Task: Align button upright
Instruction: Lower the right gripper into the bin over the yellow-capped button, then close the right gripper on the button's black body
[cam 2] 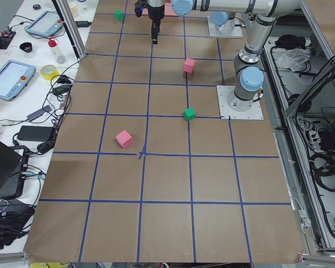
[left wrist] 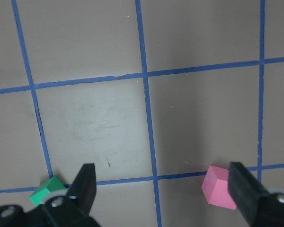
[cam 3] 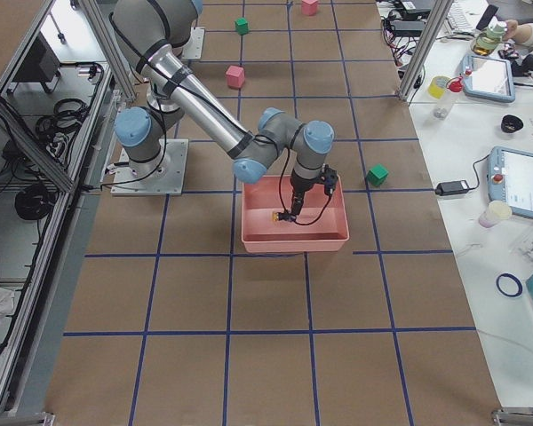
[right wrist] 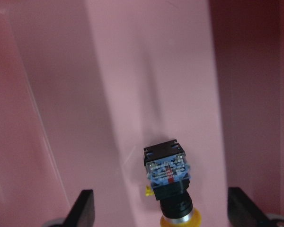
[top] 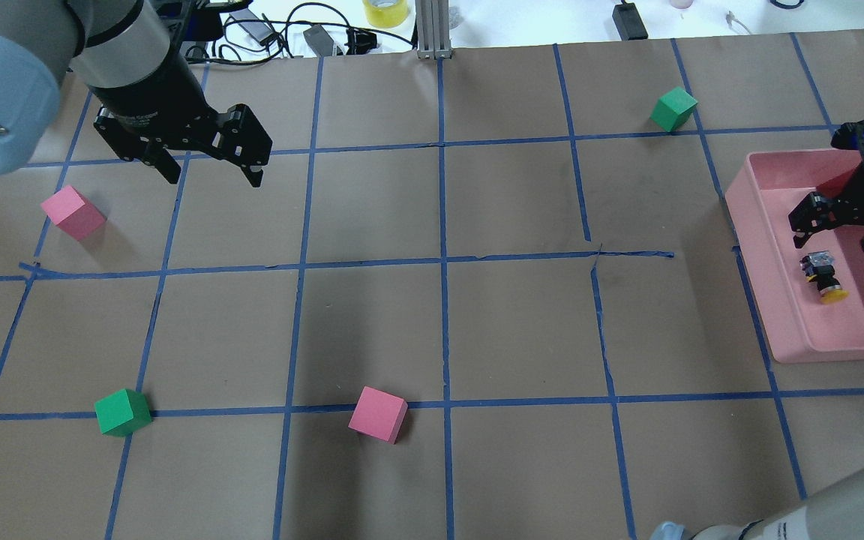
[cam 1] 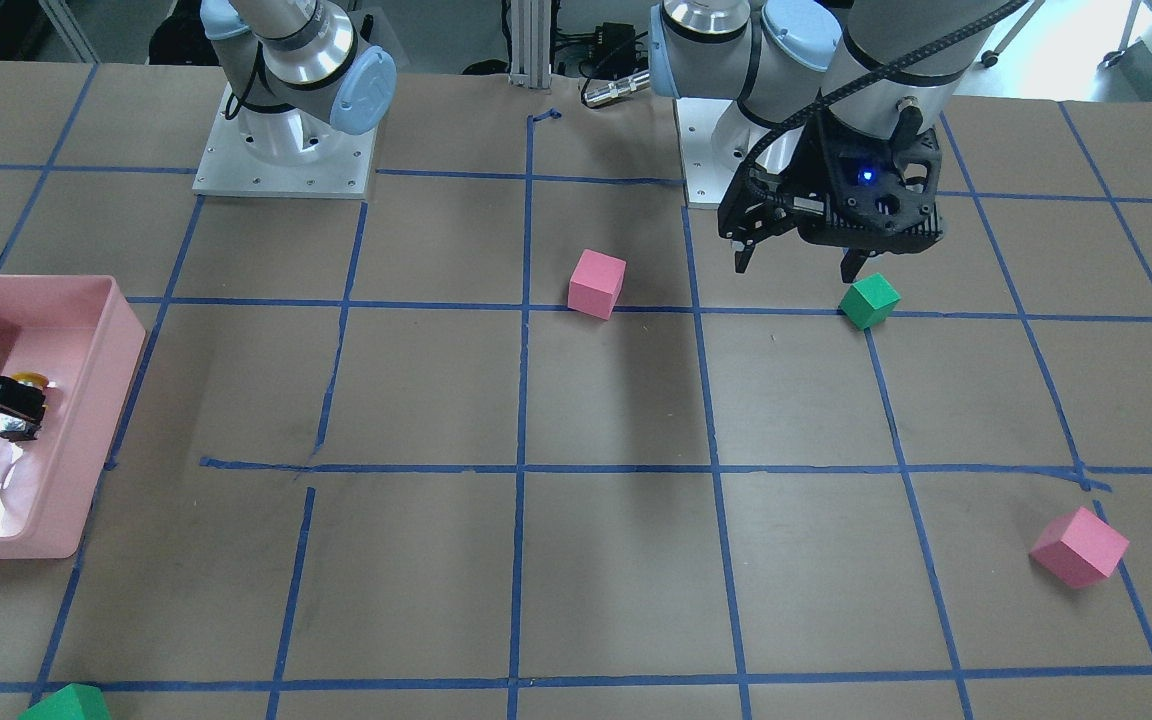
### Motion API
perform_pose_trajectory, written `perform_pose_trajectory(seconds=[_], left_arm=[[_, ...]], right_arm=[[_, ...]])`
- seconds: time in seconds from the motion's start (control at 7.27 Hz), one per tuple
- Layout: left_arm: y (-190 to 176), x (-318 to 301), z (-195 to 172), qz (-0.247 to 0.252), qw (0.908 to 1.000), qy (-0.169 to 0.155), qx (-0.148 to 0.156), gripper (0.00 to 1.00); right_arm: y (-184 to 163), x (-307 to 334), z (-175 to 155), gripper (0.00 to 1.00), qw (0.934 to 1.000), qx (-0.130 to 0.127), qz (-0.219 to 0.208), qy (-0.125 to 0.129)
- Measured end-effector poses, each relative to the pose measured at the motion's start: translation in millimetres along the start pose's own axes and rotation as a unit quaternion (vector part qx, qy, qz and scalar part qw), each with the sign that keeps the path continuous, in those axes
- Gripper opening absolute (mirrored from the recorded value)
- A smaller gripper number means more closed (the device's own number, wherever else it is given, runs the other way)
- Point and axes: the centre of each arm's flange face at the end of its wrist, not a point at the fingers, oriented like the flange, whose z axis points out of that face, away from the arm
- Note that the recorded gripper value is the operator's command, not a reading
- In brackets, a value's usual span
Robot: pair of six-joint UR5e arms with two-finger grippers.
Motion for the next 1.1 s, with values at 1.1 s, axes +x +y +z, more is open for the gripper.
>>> perform_pose_trajectory(seconds=[1.1], left_arm=[[0, 0, 0, 0.005, 1.0000, 0.000, 0.000, 1.00]], right_arm=[[-3, 11, 48, 0.95, 0.9993, -0.033, 0.012, -0.008]])
